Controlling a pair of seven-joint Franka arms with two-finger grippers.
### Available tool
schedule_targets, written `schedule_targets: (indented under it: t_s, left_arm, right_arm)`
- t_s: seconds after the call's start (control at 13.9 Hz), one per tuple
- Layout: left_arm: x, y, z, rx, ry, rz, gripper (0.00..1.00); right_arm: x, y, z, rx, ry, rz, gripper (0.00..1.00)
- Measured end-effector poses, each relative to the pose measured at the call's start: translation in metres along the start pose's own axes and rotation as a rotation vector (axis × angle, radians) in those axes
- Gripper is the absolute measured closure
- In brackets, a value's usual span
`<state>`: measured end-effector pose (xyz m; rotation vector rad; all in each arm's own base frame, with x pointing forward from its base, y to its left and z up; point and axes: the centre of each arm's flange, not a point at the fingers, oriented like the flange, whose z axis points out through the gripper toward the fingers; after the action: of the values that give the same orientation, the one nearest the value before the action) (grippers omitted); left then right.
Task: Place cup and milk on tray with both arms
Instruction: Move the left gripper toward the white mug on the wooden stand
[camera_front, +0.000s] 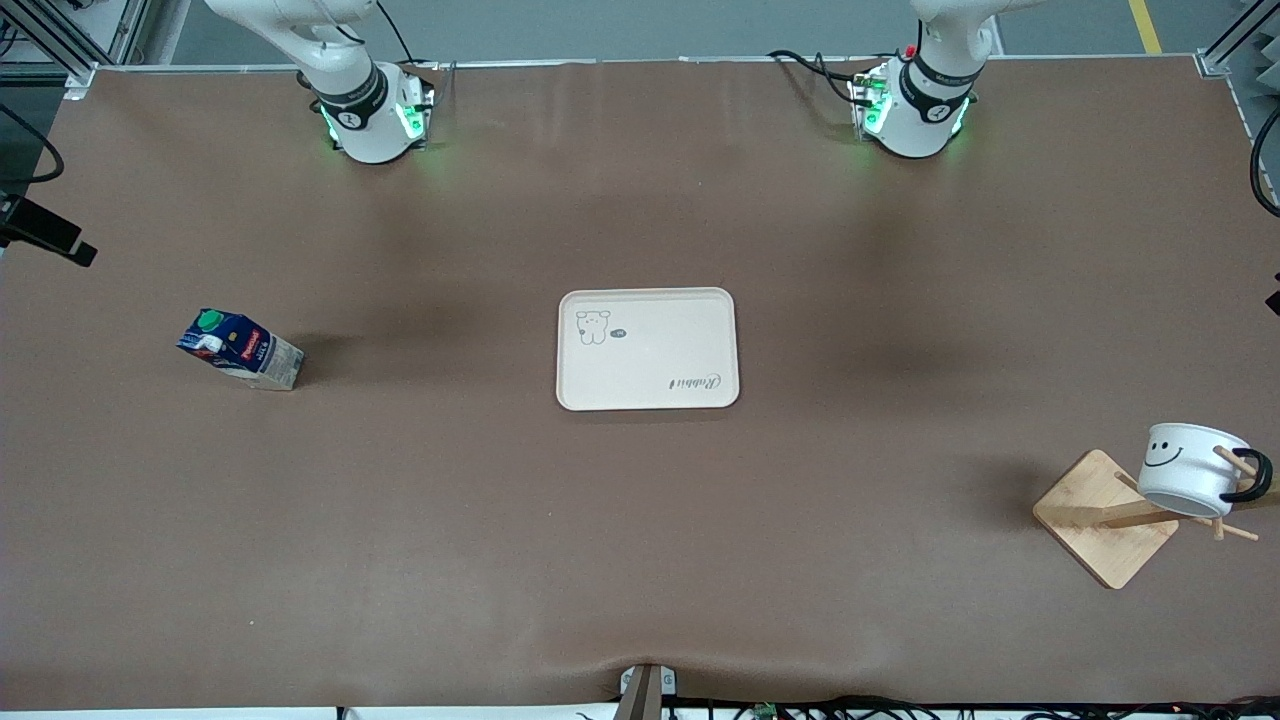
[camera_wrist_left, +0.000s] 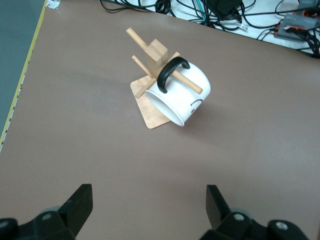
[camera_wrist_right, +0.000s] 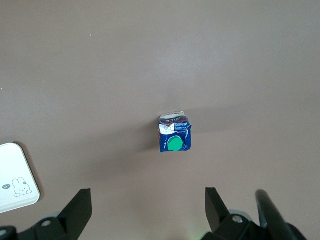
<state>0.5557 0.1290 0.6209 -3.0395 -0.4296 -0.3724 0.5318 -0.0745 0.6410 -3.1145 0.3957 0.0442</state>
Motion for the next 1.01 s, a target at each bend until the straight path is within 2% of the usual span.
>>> schedule_targets:
  t_s: [0.72, 1.01]
  left_arm:
    - [0.007, -0.026, 0.030, -0.115, 0.119, -0.122, 0.00]
    - [0.011, -0.031, 0.036, -0.116, 0.141, -0.134, 0.00]
  right_arm:
    - [0.001, 0.000, 0.002, -0.001, -0.004, 0.000, 0.00]
    - [0.002, 0.000, 0.004, -0.002, -0.007, 0.000, 0.00]
